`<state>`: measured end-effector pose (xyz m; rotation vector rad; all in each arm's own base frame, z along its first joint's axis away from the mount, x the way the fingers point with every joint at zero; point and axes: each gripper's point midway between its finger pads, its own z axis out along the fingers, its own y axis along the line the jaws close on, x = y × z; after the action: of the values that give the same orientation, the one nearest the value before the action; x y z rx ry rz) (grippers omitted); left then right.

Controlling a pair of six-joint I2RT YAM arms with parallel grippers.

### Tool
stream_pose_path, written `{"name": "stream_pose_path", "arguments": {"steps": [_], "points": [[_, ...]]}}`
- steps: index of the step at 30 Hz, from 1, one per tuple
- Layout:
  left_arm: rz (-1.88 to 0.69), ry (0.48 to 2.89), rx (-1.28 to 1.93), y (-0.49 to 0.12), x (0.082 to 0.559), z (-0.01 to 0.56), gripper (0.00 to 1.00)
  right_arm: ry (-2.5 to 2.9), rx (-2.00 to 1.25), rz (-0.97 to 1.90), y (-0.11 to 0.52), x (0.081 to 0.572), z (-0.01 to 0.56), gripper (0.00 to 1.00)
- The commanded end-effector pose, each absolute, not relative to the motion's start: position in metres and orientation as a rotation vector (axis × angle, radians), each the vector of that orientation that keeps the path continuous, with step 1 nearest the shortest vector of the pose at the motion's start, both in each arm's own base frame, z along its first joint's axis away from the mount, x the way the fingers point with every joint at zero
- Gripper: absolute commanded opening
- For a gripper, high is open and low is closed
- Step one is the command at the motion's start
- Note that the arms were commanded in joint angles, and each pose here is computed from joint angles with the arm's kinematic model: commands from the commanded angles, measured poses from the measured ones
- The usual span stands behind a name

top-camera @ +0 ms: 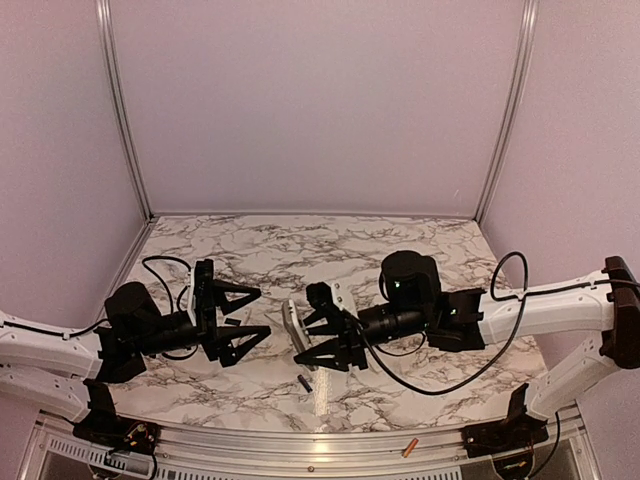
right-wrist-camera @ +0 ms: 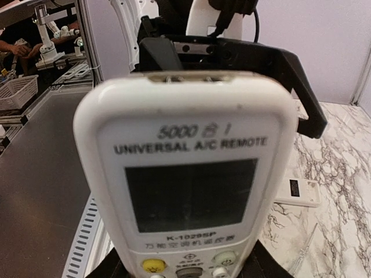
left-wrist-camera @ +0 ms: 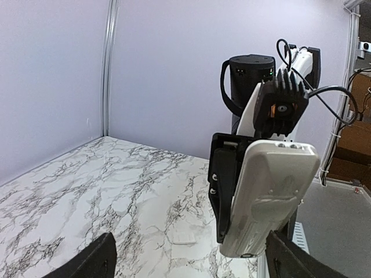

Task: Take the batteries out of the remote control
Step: Pass from the right arm to the left

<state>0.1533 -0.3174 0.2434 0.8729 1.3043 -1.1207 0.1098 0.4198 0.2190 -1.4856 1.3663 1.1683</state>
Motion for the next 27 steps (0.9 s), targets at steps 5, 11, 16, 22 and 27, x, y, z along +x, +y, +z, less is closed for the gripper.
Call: {"name": "stream_pose_path", "arguments": {"steps": [5, 11, 16, 22, 27], "points": [[-1.166, 1.386, 0.841, -0.314, 0.152, 0.251, 0.91, 1.3, -1.564, 1.223, 0.42, 0.096, 0.223, 0.02], [-1.162, 1.438, 0.81, -0.314, 0.157, 0.254, 0.87, 1.33, -1.566, 1.226, 0.423, 0.099, 0.218, 0.02], [-1.186, 1.473, 0.804, -0.322, 0.158, 0.251, 0.84, 1.369, -1.548, 1.222, 0.427, 0.108, 0.213, 0.02], [-1.18, 1.512, 0.816, -0.339, 0.16, 0.245, 0.82, 1.398, -1.539, 1.223, 0.433, 0.115, 0.207, 0.02], [-1.184, 1.53, 0.856, -0.352, 0.155, 0.24, 0.81, 1.416, -1.509, 1.225, 0.433, 0.12, 0.209, 0.02]]}}
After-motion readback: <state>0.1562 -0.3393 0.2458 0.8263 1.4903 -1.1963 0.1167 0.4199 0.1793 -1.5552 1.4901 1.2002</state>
